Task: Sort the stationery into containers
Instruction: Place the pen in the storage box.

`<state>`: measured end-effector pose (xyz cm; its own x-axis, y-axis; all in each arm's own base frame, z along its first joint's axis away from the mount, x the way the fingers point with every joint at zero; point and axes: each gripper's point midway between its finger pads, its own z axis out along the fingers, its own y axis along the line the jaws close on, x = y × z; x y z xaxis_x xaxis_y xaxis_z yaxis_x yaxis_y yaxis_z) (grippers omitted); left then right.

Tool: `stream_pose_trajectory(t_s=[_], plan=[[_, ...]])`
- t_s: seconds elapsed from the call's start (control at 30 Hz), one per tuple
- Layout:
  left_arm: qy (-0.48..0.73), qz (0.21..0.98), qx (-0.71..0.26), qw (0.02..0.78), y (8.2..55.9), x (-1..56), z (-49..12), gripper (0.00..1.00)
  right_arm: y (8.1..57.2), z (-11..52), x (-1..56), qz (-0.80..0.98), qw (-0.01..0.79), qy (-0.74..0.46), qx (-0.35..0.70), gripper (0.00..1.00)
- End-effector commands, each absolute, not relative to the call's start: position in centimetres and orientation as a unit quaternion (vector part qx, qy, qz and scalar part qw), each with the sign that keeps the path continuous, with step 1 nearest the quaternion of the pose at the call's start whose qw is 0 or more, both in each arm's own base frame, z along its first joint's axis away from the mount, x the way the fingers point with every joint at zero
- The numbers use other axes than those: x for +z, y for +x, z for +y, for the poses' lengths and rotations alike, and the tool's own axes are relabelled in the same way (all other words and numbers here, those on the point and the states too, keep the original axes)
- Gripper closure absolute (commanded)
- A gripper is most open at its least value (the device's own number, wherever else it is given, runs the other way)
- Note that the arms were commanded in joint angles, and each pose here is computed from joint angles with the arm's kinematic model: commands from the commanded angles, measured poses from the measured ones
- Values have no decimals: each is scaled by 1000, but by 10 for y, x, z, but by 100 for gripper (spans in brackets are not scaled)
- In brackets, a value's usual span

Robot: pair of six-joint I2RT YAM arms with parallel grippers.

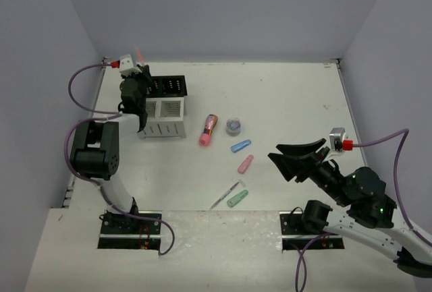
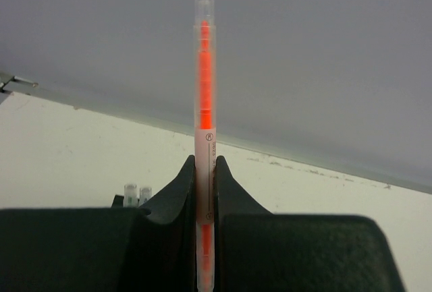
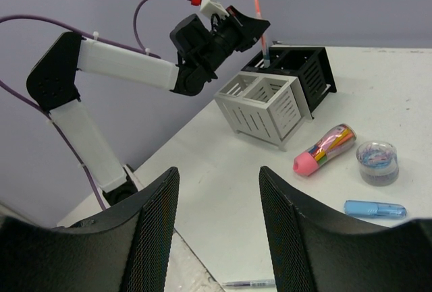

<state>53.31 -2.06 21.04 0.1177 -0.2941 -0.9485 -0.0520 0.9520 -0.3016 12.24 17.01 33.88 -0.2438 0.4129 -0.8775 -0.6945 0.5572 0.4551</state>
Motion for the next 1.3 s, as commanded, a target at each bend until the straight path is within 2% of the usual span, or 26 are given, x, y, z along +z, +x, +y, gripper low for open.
stream_pose_trajectory(t_s=[0.0, 0.43, 0.53, 0.6, 0.63, 0.73, 0.8, 0.83, 0.9, 0.97, 1.03, 1.1, 1.13, 1.17, 1.27], plan=[[-132, 655, -78, 740, 525, 200, -14, 100, 123, 170, 337, 639, 610, -113, 455, 46], [-157, 650, -70, 740, 517, 183, -5, 98, 124, 175, 334, 643, 607, -120, 452, 46], [-164, 652, -72, 736, 513, 178, -4, 92, 125, 175, 334, 643, 607, -121, 450, 46], [-163, 654, -75, 735, 511, 176, -5, 83, 125, 176, 334, 644, 607, -122, 449, 46], [-159, 659, -77, 731, 512, 174, -7, 69, 125, 176, 335, 644, 608, -122, 449, 46], [-152, 665, -86, 726, 513, 177, -12, 41, 126, 176, 334, 645, 608, -122, 447, 45], [-157, 664, -95, 725, 512, 185, -14, 23, 128, 176, 334, 647, 609, -120, 443, 43], [-163, 662, -103, 724, 511, 189, -14, 18, 129, 176, 334, 648, 610, -117, 441, 43], [-168, 653, -119, 728, 509, 211, -17, 15, 132, 178, 335, 652, 610, -116, 435, 42], [-180, 633, -130, 742, 500, 238, -16, 19, 134, 182, 335, 658, 607, -120, 430, 42], [-181, 622, -128, 751, 492, 256, -13, 20, 137, 184, 334, 662, 607, -119, 424, 42], [-174, 617, -118, 758, 487, 282, -12, 15, 140, 186, 329, 670, 604, -117, 414, 42], [-184, 631, -107, 746, 482, 286, -8, 6, 144, 186, 327, 675, 604, -113, 407, 41], [-191, 642, -101, 736, 479, 292, -5, 1, 145, 186, 325, 678, 605, -109, 404, 41], [-213, 667, -116, 705, 470, 326, -8, 0, 153, 182, 323, 690, 604, -82, 389, 30]])
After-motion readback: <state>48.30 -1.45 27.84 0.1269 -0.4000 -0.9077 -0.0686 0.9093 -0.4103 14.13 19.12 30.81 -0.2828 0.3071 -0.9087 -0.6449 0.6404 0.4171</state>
